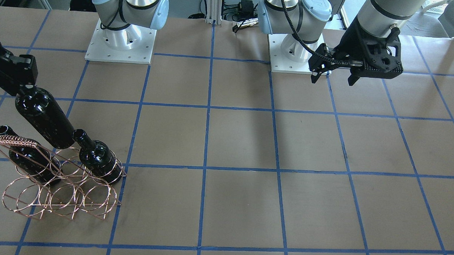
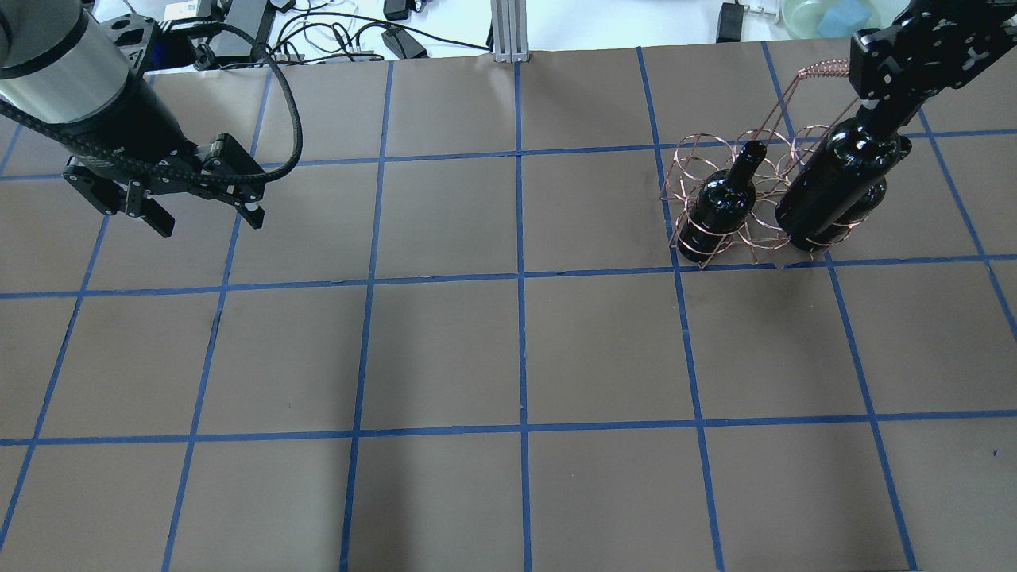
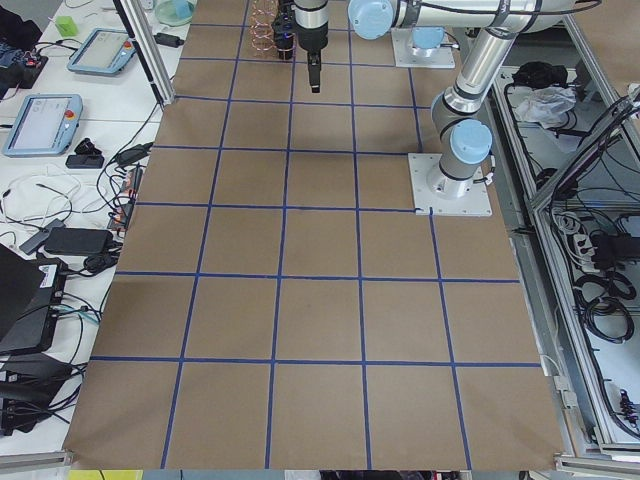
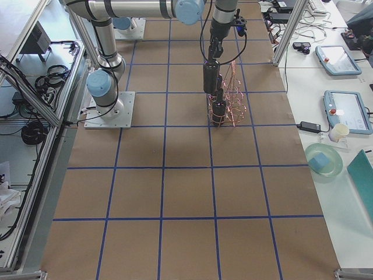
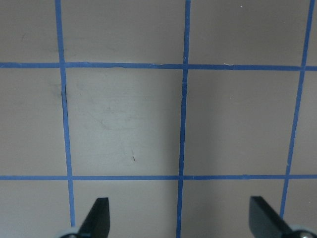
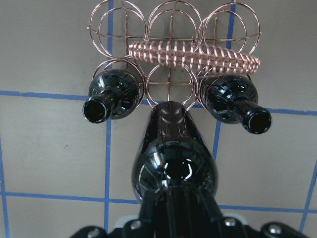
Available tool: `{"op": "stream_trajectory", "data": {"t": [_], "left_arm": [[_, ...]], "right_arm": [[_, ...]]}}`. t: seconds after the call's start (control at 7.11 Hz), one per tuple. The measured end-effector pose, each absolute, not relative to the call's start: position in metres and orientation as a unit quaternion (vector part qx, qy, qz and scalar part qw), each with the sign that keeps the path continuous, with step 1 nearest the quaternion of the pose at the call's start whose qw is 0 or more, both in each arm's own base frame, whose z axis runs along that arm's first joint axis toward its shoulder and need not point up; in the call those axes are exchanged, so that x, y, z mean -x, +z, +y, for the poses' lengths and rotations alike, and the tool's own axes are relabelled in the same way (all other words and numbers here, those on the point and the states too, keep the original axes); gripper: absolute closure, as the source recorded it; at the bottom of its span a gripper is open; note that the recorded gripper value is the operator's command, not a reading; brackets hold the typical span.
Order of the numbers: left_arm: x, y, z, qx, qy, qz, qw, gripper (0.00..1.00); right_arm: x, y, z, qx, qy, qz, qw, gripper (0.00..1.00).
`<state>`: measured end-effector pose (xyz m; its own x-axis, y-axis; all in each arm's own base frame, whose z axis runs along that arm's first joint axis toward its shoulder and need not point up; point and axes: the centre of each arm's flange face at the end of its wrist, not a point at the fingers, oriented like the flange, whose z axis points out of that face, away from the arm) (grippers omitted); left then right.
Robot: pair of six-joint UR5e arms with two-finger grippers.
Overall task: Place wine into wine basket
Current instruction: 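Lower the bottle into the empty rack slot beside the other bottles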
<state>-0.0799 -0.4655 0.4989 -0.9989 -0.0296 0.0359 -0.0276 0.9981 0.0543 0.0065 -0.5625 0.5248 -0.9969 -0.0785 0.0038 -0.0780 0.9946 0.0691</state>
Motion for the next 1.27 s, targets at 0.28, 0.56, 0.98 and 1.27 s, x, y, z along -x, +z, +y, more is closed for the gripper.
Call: {"op": "stream_trajectory", "data": {"t": [0.28, 0.56, 0.98, 1.27], "left_arm": [[0.080, 0.498, -0.466, -0.014, -0.028, -0.999, 0.018, 0.00], [0.079, 0.497, -0.466, -0.014, -0.029, -0.999, 0.018, 0.00], [0.077, 0.497, -0.467, -0.017, -0.029, -0.999, 0.018, 0.00], [0.077, 0.498, -0.467, -0.017, -0.027, -0.999, 0.018, 0.00]], "right_arm": [[-0.006, 0.514, -0.581, -0.037, -0.021, -0.999, 0.000, 1.00], [-0.009, 0.505, -0.594, -0.040, -0.014, -0.999, 0.001, 1.00], [-0.010, 0.494, -0.602, -0.042, -0.018, -0.999, 0.005, 1.00], [-0.009, 0.489, -0.604, -0.044, -0.022, -0.999, 0.005, 1.00]]}}
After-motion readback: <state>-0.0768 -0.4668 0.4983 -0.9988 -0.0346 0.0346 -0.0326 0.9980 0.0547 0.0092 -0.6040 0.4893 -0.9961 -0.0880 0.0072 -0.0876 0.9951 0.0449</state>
